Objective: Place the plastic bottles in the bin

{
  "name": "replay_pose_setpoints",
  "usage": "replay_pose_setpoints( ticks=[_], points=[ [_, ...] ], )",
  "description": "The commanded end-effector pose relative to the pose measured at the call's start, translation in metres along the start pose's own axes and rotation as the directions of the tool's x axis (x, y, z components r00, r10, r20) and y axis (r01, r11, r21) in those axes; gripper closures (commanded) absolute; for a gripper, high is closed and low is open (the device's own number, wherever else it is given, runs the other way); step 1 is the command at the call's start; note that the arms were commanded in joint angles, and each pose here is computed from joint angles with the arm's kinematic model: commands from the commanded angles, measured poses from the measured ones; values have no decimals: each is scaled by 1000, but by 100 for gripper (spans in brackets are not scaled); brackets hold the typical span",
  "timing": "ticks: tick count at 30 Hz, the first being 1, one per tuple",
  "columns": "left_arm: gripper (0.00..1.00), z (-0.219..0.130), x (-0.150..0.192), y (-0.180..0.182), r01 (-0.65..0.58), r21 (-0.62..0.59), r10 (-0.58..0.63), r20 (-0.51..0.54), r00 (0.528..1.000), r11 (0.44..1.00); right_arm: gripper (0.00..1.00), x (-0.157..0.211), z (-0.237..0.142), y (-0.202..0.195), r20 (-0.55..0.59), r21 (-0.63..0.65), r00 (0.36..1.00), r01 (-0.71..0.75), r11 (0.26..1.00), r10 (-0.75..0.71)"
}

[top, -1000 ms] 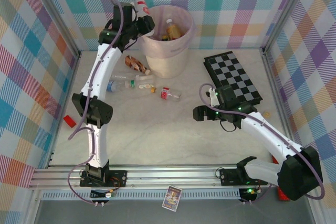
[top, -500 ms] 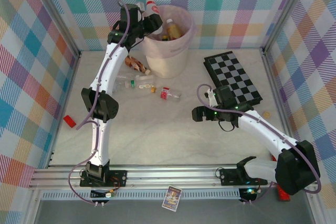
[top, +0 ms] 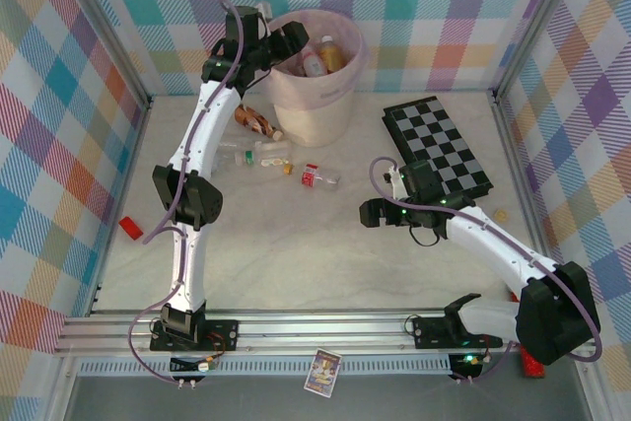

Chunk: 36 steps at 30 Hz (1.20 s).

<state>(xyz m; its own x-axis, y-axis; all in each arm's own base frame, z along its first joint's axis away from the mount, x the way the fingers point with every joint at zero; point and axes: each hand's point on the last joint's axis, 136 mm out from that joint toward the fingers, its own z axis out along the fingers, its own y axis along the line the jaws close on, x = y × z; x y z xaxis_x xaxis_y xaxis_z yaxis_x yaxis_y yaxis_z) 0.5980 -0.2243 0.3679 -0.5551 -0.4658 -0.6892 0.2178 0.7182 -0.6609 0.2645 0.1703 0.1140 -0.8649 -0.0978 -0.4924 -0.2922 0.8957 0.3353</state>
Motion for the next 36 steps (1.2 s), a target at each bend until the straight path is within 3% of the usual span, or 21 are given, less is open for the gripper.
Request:
replay_pose_setpoints(
  ticks=[1,10,16,21,30,36],
  points=[
    [26,-2,3,4,-2,-10,2,-25,1000,1000,1,1,3,2,1,-18,1000,-6,1000,6],
    [25,-10,0,-8,11,26,-10,-28,1000,1000,1,-2,-4,3,14,-15,1000,-8,1000,8],
    [24,-42,-19,-33,-31,51,30,18,999,998,1,-7,-11,7,19,-17,1000,1,1000,0],
    [20,-79,-30,-33,-92,-14,92,36,995,996,1,-10,-15,11,32,-27,999,-14,1000,15],
    [13,-163,-50,21,-30,-164,51,123,991,986,1,-12,-14,12,27,-15,1000,-15,1000,16],
    [12,-193,-21,116,185,-258,-143,174,974,948,1,-14,-10,13,20,-15,1000,-15,1000,15]
  ],
)
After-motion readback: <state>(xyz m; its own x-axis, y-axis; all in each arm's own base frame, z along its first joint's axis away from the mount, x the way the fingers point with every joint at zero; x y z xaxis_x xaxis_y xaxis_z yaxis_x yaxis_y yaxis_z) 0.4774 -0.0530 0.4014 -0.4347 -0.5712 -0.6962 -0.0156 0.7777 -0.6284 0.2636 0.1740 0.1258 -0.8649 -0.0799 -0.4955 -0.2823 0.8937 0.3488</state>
